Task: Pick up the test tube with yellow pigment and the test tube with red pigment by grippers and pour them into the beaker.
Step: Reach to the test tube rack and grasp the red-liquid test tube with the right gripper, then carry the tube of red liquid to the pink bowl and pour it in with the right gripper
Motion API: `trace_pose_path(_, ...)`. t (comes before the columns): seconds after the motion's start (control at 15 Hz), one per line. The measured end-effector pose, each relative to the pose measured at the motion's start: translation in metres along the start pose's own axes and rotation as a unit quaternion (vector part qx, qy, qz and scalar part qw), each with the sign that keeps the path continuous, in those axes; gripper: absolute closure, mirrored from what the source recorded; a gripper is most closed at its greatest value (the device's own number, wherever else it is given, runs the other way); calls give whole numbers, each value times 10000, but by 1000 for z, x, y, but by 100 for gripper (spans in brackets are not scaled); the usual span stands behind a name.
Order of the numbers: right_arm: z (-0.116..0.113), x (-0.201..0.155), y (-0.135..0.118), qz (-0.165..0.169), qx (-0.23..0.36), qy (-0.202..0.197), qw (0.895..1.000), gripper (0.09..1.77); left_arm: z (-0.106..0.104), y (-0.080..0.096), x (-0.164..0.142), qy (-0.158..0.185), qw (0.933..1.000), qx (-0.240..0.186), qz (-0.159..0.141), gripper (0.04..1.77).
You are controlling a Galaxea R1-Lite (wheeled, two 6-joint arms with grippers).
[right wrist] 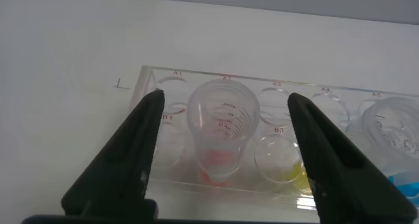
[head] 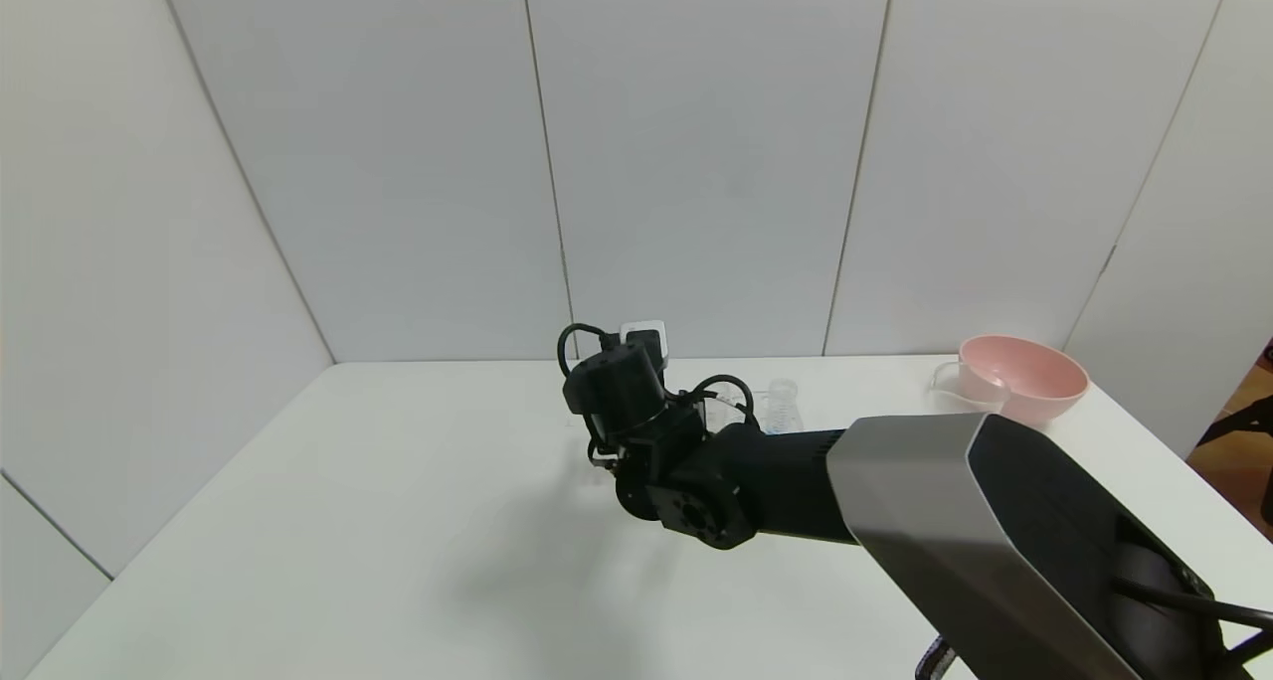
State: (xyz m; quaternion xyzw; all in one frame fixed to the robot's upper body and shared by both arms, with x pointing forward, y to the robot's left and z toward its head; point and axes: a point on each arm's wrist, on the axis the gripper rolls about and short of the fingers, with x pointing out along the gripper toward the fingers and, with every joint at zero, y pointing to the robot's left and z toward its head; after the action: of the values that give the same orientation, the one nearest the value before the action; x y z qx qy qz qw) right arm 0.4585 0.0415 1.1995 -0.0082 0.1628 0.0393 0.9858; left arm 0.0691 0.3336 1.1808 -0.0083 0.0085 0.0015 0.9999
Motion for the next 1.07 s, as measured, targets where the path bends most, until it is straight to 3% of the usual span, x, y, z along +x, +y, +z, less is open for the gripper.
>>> trace_pose_path(0.33, -1, -2, 0, -5, -58, 58, 10000, 113, 0, 0, 0, 0, 10000, 2, 0, 9)
trace_pose_path(0.4, -1, -2, 0, -3, -58, 62, 10000, 135, 0, 0, 0, 0, 10000, 0, 0, 9)
trace_pose_path(1.07, -2, -2, 0, -7, -34, 49, 10000, 135, 0, 0, 0, 0, 10000, 2, 0, 9)
